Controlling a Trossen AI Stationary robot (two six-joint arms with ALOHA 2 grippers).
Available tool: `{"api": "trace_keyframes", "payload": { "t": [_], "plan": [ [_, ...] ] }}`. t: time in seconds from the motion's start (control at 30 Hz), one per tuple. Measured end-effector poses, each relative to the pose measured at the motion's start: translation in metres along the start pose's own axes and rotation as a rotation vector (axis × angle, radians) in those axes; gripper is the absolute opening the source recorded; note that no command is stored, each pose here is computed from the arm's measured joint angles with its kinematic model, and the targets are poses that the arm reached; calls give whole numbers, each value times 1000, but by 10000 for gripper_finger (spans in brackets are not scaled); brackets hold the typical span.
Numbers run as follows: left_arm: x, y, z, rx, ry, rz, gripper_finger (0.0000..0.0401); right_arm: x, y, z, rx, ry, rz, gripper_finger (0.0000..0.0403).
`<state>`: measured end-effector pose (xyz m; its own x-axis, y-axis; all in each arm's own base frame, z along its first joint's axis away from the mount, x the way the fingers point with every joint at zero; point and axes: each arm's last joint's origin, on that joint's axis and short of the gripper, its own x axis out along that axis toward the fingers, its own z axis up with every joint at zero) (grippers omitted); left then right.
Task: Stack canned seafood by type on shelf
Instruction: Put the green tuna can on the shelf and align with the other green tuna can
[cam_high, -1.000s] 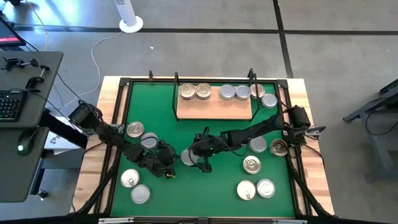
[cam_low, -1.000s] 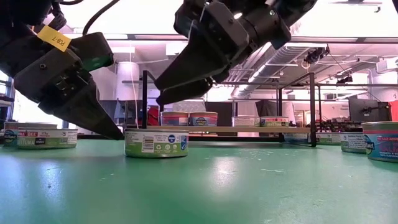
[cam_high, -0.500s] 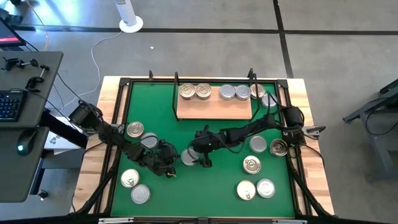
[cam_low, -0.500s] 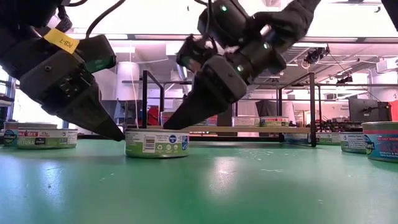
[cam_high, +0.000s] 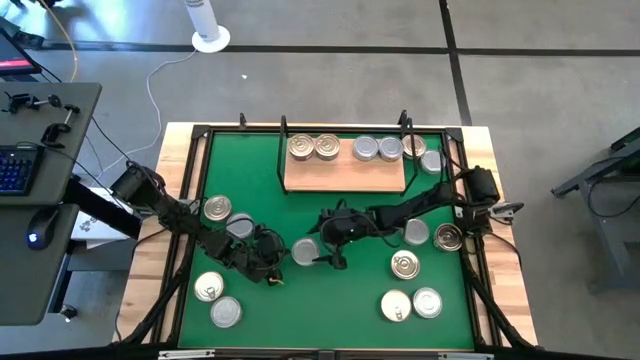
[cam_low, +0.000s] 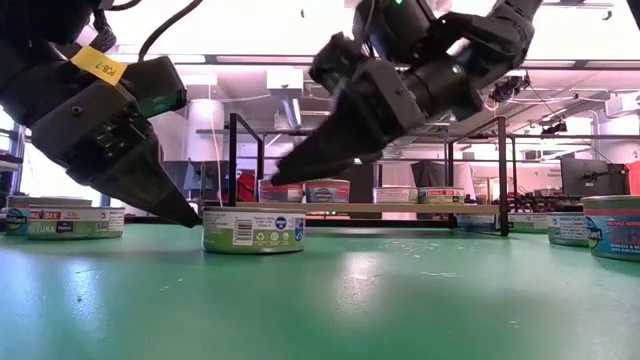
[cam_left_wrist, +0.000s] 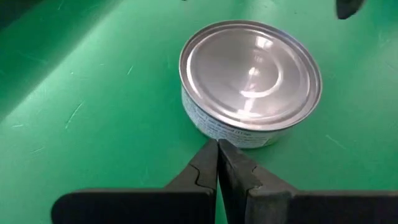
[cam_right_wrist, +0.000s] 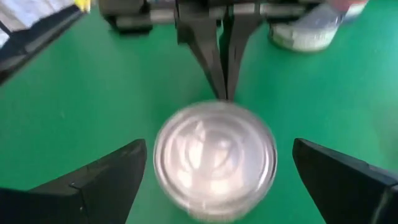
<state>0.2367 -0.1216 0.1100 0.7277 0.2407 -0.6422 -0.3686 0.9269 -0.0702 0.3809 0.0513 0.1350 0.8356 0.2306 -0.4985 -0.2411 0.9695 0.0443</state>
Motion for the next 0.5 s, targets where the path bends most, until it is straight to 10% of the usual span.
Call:
{"api": "trace_keyframes", "payload": {
  "t": [0.5],
  "plan": [
    [2,-2,7,-102,-33,-56,0,38,10,-40,39,-19,-34,399]
  ]
}}
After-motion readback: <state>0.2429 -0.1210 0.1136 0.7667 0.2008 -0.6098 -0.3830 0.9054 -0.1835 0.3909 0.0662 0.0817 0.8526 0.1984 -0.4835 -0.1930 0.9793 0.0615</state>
